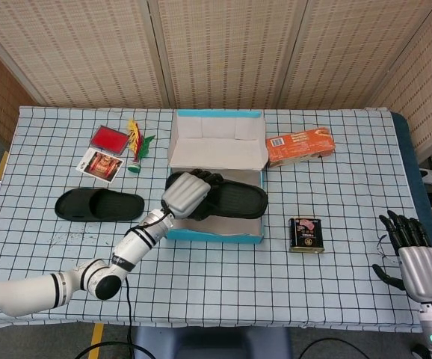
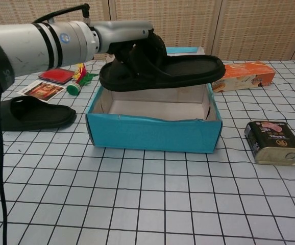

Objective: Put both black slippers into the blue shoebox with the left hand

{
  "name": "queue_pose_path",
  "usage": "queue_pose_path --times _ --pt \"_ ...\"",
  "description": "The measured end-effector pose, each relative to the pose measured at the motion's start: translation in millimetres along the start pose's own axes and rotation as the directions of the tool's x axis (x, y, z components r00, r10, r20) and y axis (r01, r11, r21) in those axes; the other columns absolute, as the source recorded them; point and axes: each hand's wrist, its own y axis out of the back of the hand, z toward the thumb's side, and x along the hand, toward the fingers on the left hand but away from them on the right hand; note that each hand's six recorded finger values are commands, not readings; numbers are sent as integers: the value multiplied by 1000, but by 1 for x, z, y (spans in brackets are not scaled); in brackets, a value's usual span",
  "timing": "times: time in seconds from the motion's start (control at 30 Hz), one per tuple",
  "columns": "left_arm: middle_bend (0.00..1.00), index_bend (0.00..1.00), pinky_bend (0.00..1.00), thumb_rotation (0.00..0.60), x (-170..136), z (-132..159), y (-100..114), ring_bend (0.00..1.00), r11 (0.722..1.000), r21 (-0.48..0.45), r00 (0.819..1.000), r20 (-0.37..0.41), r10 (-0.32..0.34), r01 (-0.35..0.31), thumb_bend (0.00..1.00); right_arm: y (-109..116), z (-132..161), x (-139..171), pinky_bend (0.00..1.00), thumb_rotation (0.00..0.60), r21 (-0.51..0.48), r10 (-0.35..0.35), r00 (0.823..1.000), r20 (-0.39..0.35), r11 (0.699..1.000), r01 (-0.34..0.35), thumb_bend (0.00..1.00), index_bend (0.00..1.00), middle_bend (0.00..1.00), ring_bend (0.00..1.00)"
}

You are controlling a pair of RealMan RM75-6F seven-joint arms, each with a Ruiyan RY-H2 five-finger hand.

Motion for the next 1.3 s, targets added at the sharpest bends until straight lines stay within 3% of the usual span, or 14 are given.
queue_pose_path --times 0.47,1.3 --pt "517 485 555 600 40 -23 -24 541 988 -109 988 -99 -117 106 545 4 -7 -1 0 600 -12 -2 1000 12 1000 2 116 0 0 0" --pt "538 504 567 600 62 -58 -90 557 984 -52 961 -212 -176 169 545 -1 -5 -2 0 600 -13 29 1000 2 1000 -28 116 0 0 0"
